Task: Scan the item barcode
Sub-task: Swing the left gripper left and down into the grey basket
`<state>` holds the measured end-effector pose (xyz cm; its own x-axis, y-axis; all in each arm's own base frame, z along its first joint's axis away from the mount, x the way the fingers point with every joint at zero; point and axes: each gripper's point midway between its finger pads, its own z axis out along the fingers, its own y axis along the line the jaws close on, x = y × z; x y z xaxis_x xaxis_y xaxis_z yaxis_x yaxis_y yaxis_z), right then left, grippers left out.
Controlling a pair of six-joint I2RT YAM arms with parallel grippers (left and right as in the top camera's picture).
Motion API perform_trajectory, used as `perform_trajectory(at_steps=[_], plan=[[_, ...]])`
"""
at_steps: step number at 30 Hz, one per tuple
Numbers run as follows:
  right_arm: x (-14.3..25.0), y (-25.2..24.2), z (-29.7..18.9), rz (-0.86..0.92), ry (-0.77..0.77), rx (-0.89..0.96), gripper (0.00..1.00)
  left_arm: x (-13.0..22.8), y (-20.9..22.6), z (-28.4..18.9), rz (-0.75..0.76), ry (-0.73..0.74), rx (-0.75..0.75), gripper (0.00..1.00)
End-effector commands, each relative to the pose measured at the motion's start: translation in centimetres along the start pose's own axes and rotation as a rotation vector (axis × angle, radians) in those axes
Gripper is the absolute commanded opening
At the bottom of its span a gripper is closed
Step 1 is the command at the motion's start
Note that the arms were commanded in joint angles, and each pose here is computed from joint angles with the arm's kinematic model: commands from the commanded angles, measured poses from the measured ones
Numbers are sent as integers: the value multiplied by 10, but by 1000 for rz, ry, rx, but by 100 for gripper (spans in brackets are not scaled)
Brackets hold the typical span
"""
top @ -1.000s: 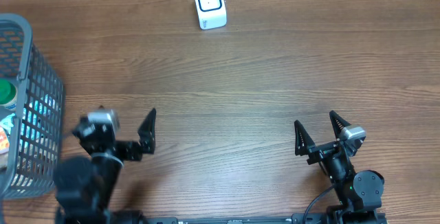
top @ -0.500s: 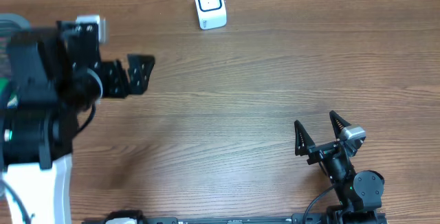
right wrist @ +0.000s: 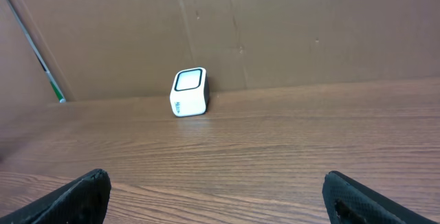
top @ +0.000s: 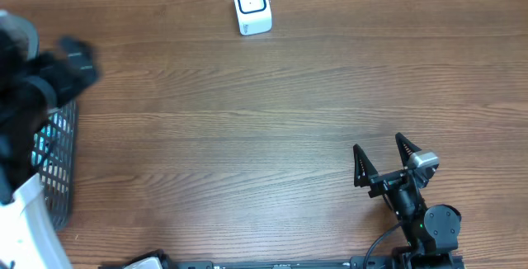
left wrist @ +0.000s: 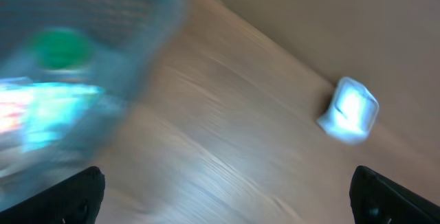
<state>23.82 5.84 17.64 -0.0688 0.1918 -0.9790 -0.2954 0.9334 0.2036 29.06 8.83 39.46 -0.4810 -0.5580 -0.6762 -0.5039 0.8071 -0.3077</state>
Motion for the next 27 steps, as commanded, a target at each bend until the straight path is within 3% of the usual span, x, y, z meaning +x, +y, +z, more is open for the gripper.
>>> perform_trajectory(at_steps=[1,5,8,14,27], plan=[[2,-2,0,-5,-5,5,100,-21,75,-25,-279,-127,-256,100],[2,-2,0,-5,-5,5,100,-21,126,-26,-537,-160,-379,100],[2,-2,0,-5,-5,5,100,-23,158,-8,-606,-143,-448,100],[2,-2,0,-5,-5,5,100,-6,220,26,-665,3,-594,99],[2,-2,0,-5,-5,5,100,36,287,77,-617,160,-652,95]])
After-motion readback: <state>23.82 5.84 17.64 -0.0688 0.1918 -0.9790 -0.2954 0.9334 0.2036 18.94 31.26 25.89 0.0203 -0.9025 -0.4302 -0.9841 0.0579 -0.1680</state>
